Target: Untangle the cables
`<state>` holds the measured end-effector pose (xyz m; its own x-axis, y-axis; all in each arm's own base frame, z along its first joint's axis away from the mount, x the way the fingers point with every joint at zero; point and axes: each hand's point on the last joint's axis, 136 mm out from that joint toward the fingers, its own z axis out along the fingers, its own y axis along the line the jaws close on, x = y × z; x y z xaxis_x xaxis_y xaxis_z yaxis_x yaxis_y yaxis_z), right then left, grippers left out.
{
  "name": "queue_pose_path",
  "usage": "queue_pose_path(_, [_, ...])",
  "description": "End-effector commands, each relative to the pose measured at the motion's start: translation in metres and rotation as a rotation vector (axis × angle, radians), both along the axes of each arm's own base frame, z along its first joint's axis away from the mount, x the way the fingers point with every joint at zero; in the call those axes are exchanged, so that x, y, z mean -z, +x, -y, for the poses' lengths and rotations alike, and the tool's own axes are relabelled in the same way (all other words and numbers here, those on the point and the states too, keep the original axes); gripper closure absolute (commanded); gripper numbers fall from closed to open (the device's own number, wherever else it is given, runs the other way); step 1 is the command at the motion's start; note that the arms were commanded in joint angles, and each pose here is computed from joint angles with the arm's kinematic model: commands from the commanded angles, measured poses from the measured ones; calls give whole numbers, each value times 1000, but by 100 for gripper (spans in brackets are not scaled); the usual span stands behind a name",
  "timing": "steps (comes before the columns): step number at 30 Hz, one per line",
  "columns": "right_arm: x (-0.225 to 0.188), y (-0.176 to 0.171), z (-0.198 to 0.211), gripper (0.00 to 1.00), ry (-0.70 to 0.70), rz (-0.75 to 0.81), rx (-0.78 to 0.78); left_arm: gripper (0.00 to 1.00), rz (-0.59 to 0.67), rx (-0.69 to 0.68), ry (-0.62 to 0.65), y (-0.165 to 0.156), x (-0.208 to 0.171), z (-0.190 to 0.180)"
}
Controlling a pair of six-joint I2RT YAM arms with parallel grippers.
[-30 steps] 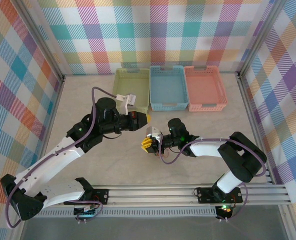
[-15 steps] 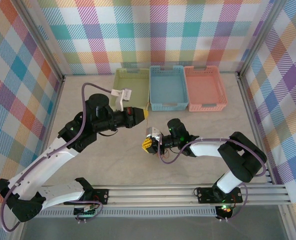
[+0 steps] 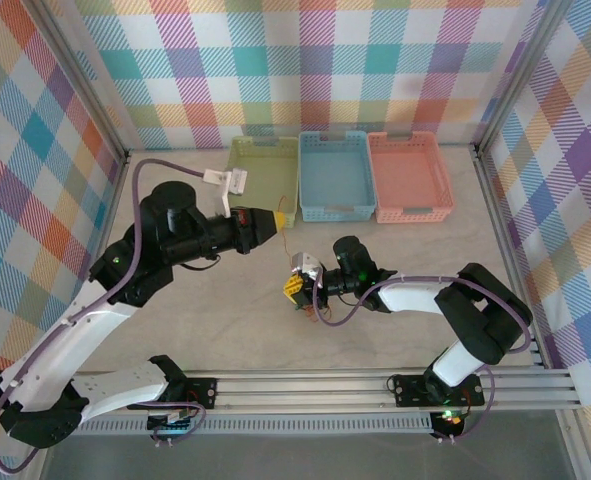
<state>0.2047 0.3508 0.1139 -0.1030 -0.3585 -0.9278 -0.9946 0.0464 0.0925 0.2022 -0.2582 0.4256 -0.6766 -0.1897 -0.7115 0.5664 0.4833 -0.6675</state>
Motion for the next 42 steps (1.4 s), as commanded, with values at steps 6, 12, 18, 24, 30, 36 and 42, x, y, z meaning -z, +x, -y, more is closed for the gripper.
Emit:
queue_pose_path(6, [4,10,-1,84,-30,8,42,100,129,-47,-3,-18,-41,-29])
queue_pose_path(12, [6,15,0,84,-42,4,67,100,189,-104,25,-20,-56,-47])
queue_pose_path(18, [8,18,0,84,-54,-1,78,100,227,-129,23,-22,-71,-55])
queue_pose_path(24, [12,24,2,85,-78,-2,109,100,248,-141,26,-23,-79,-59])
queue_pose_path(30, [5,21,3,80,-47,15,100,100,219,-108,24,-18,-72,-47])
queue_pose_path(36, [-17,2,3,67,61,68,18,100,176,-53,19,-9,-63,-24])
queue_pose_path(42, [-47,-12,0,54,163,125,-62,100,153,0,10,4,-70,0])
